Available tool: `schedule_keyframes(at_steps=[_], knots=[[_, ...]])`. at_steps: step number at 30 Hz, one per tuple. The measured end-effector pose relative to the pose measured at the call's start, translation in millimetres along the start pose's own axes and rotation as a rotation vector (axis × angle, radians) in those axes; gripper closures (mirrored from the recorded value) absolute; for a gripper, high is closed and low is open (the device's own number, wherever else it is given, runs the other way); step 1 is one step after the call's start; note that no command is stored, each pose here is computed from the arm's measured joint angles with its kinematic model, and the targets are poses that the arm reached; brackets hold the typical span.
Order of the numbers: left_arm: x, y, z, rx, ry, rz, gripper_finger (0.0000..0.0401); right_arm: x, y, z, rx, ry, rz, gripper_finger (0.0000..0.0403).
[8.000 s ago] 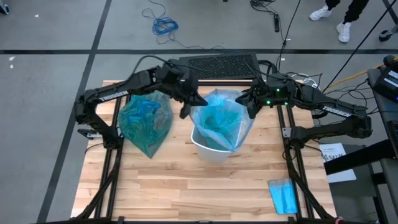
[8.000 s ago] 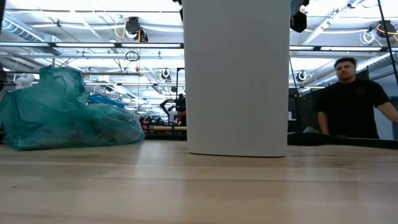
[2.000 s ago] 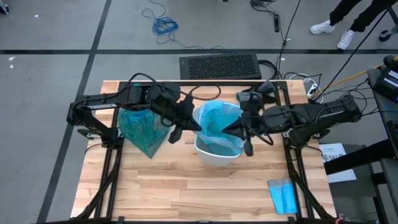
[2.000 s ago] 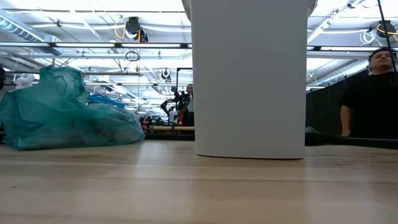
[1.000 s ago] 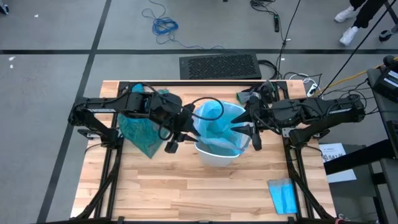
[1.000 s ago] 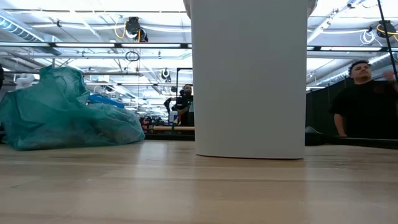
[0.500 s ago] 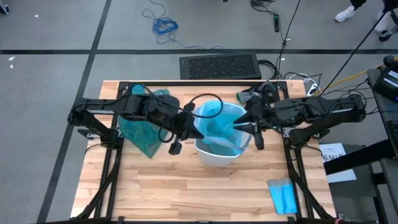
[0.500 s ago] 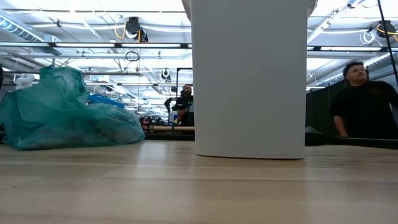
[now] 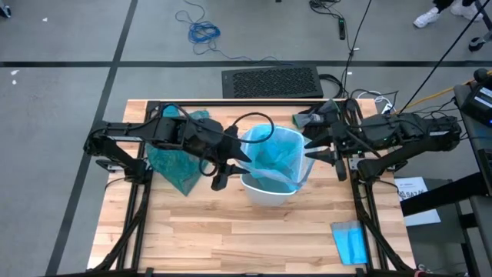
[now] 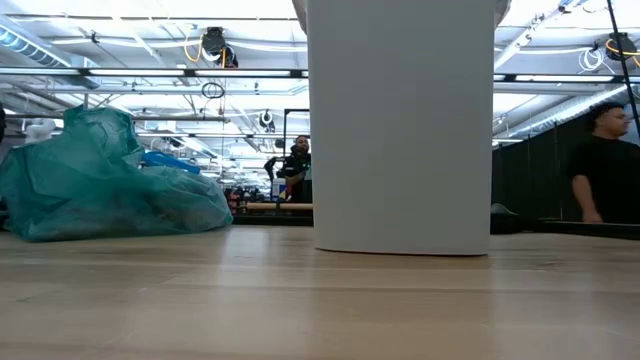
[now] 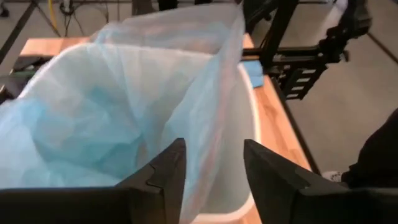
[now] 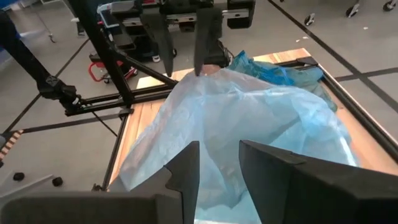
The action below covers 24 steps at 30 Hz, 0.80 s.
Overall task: Place trash/remove bag and relplace
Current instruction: Insert the new blue trash bag into the trash bin
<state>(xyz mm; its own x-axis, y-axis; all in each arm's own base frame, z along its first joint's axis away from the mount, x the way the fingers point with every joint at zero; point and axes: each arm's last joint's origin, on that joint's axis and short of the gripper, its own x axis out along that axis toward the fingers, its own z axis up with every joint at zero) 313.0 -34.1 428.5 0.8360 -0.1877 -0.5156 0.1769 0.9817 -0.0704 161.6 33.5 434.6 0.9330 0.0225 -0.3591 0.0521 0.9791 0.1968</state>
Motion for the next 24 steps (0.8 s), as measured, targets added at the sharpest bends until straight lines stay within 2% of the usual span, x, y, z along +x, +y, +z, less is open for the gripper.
schedule_keyframes(at_steps=[4, 11, 14, 18, 21, 24], knots=[[5, 0, -7, -0.024, 0.037, 0.016, 0.0229, -1, 0, -2, 0.001, 0.02, 0.012, 0.0296], [10, -1, -12, -0.028, 0.057, 0.032, 0.0235, -1, -1, -3, -0.002, 0.037, 0.008, 0.0296], [11, -4, -10, -0.019, 0.036, 0.029, 0.0277, -1, -1, -3, -0.002, 0.037, 0.008, 0.0296], [11, -12, -10, -0.025, 0.029, -0.004, 0.0377, -1, -1, -3, -0.002, 0.037, 0.008, 0.0297], [11, -16, -10, -0.092, 0.029, -0.02, 0.0395, -1, -1, -3, -0.002, 0.037, 0.008, 0.0303], [12, -23, -6, -0.092, -0.006, -0.042, 0.0399, -1, -1, -3, -0.002, 0.037, 0.008, 0.0311]])
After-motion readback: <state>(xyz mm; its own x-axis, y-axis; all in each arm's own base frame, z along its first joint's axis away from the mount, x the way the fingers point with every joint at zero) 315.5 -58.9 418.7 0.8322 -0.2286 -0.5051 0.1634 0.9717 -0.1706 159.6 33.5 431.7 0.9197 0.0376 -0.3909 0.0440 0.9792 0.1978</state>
